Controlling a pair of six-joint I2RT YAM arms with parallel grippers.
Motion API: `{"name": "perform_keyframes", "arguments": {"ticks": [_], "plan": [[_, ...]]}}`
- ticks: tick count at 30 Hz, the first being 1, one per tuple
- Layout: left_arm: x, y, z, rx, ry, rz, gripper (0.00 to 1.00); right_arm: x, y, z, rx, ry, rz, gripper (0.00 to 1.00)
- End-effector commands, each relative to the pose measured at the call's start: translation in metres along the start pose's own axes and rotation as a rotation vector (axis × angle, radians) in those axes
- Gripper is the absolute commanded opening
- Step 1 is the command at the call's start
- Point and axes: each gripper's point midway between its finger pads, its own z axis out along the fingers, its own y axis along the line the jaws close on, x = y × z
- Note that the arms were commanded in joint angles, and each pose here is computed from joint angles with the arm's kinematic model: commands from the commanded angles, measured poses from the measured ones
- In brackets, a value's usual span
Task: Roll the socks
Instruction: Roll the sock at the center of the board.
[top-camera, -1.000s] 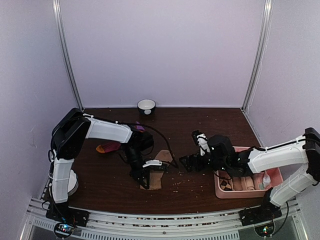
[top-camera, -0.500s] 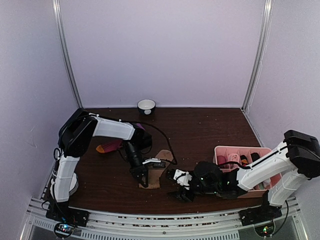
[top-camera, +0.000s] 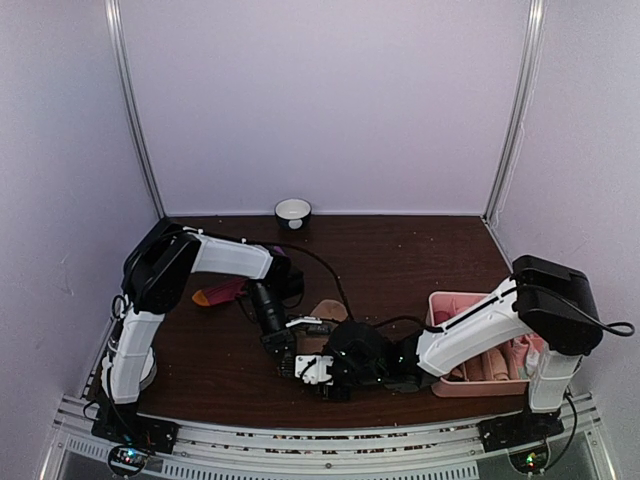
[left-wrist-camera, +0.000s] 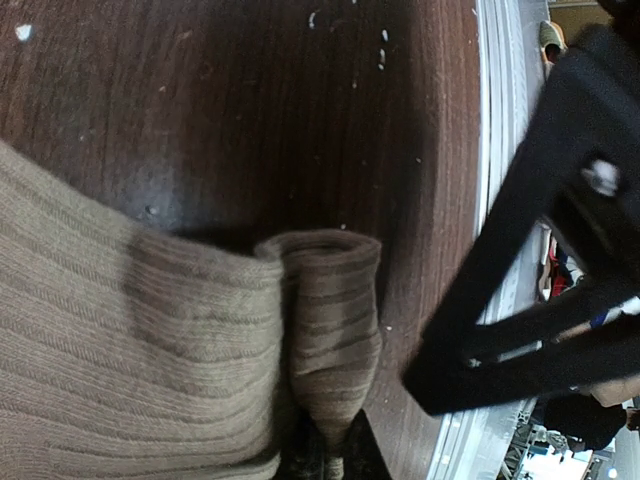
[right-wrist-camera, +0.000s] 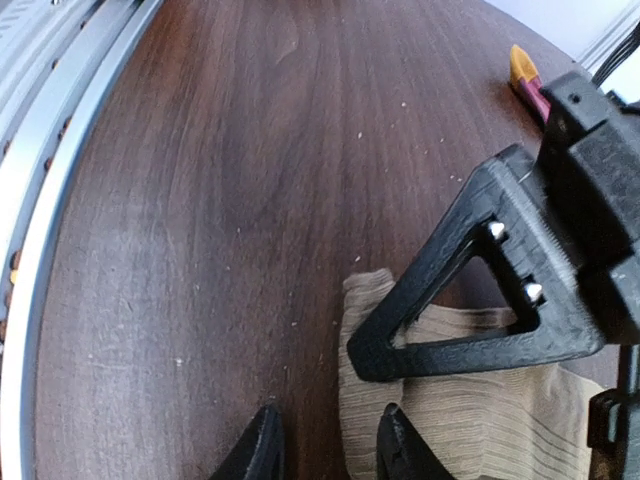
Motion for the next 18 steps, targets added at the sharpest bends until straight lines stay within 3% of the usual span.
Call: {"name": "perform_keyframes", "arguments": {"ticks": [1,18], "plan": [[0.023,0.033,0.014,-0.073,0.103,-0.023,0.0,0.016,-0.003,0.009,-0.001,0.056,-0.037,0.32],[0.026,0.034,0.012,-0.082,0.124,-0.01,0.0,0.051,-0.014,0.016,0.056,0.147,0.003,0.32]]}}
